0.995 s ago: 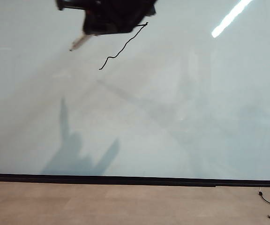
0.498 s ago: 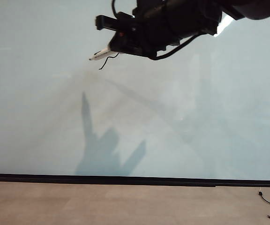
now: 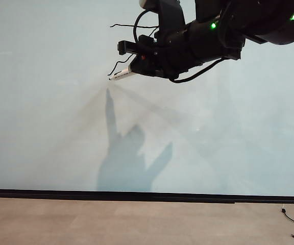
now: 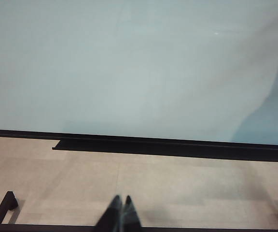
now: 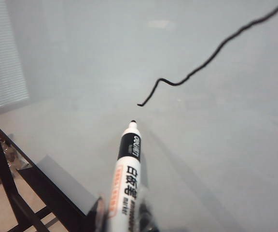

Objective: Pick up the pen on the shelf to the right of the whiteboard and write the letter Z.

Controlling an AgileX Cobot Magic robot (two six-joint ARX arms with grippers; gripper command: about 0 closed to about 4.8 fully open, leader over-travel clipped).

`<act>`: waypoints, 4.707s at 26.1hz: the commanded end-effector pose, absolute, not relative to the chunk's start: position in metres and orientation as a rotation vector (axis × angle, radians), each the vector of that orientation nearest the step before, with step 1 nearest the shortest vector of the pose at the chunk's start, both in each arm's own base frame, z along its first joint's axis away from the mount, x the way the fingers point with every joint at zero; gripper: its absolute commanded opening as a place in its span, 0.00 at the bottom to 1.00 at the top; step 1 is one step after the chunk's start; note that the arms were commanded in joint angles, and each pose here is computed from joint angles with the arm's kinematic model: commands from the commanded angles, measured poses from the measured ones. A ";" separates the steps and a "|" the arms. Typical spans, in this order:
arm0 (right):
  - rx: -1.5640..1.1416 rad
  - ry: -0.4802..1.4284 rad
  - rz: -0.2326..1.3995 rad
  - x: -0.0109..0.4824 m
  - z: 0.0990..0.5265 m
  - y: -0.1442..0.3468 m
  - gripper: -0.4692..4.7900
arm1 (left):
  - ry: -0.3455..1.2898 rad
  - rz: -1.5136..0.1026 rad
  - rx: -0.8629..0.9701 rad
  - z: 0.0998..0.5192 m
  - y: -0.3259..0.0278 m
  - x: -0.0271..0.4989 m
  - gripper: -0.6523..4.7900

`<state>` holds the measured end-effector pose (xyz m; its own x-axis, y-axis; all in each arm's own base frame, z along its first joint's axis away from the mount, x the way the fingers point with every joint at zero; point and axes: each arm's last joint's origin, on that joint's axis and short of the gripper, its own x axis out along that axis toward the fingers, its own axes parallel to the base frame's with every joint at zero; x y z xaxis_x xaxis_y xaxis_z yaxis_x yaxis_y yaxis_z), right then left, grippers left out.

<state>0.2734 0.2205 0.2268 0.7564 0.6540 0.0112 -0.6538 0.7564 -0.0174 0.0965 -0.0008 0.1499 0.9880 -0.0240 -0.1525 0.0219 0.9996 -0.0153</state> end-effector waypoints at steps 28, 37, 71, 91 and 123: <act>0.024 -0.079 0.622 0.287 0.232 0.220 0.08 | 0.146 -0.024 -0.009 0.151 -0.001 0.096 0.11; 0.004 -0.055 0.562 0.285 0.235 0.215 0.08 | 0.146 -0.024 -0.009 0.151 -0.001 0.096 0.11; -0.015 -0.070 0.464 0.246 0.237 0.147 0.08 | 0.146 -0.024 -0.009 0.151 -0.001 0.096 0.11; -0.144 -0.125 0.551 0.111 0.284 0.095 0.08 | 0.146 -0.024 -0.009 0.151 -0.001 0.096 0.11; -0.040 -0.050 0.498 0.083 0.167 0.051 0.08 | 0.146 -0.024 -0.009 0.151 -0.001 0.096 0.11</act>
<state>0.0833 0.0508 0.1657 0.8814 0.4721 0.0146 -0.4704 0.8802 -0.0623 0.0965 -0.0008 0.1499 0.9881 -0.0240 -0.1521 0.0219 0.9996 -0.0153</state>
